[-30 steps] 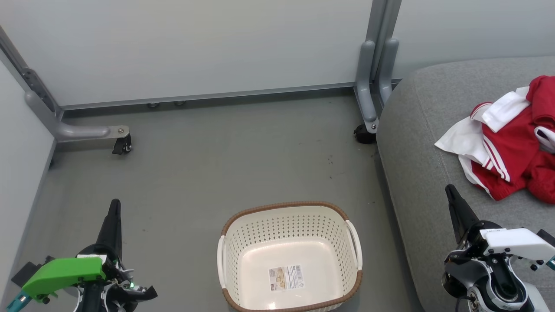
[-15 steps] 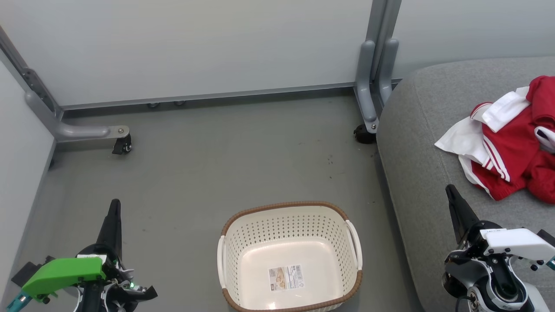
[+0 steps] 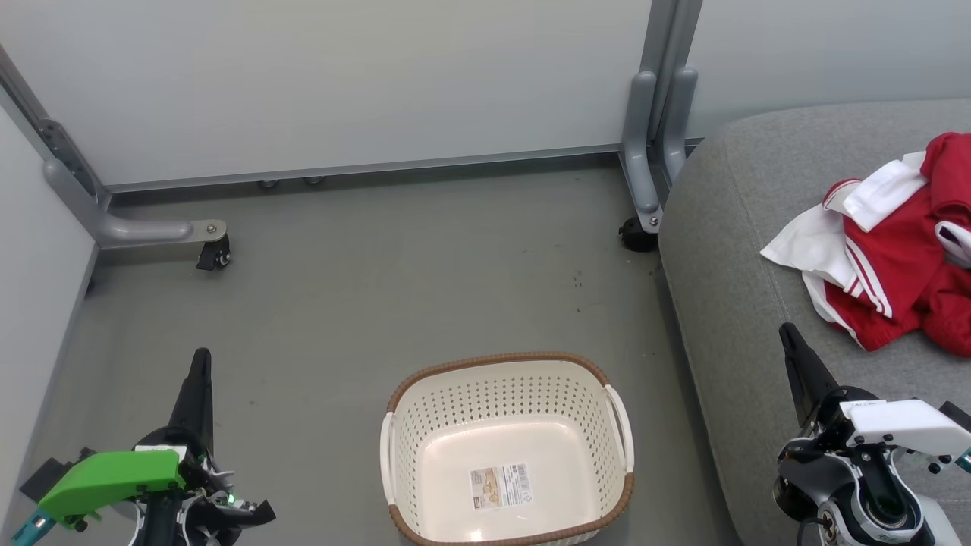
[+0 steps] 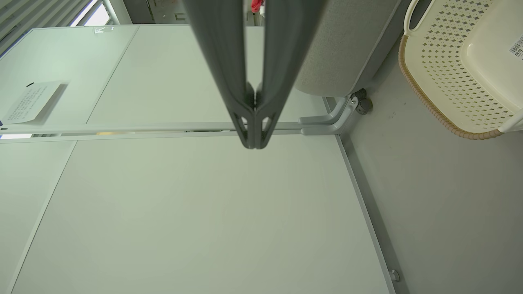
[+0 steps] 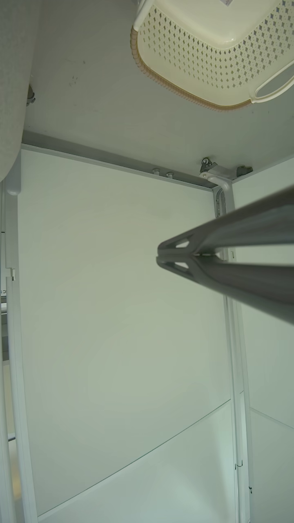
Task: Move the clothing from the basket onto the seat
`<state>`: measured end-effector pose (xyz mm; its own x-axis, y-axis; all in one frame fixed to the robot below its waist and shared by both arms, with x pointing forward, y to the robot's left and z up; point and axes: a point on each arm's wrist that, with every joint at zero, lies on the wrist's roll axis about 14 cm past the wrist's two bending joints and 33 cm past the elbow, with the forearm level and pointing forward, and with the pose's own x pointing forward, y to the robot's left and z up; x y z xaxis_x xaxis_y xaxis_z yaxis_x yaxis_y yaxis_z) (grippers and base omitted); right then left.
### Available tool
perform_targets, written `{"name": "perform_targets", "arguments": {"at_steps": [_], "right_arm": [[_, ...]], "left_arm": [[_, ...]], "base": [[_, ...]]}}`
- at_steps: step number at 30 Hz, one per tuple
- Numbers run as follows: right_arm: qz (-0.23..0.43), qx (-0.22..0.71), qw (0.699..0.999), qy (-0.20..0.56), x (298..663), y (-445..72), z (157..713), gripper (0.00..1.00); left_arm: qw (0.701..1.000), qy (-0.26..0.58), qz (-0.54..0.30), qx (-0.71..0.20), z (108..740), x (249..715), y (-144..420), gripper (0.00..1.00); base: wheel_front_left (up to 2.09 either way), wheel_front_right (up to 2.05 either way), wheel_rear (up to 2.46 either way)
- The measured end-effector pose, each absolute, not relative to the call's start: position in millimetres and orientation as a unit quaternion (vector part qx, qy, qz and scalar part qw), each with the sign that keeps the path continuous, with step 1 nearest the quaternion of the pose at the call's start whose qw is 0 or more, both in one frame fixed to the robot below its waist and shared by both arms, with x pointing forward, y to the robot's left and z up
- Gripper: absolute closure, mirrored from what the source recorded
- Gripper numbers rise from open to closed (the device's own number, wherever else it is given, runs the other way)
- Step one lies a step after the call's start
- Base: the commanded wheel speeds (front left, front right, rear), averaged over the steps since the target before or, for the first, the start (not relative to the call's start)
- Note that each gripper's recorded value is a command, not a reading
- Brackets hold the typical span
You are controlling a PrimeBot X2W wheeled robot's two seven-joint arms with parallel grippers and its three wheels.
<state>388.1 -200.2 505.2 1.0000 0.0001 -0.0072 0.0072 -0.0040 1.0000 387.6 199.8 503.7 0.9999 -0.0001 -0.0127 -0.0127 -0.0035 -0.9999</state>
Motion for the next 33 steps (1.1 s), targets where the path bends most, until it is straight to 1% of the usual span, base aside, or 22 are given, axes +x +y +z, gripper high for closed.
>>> {"name": "perform_targets", "arguments": {"at_steps": [33], "right_arm": [[-0.003,0.709,0.705,0.002,388.0,-200.1,505.0,1.00]], "left_arm": [[0.706,0.005,0.004,-0.708,503.7,387.6,199.7,1.00]], "base": [[0.00,0.00,0.00]]}}
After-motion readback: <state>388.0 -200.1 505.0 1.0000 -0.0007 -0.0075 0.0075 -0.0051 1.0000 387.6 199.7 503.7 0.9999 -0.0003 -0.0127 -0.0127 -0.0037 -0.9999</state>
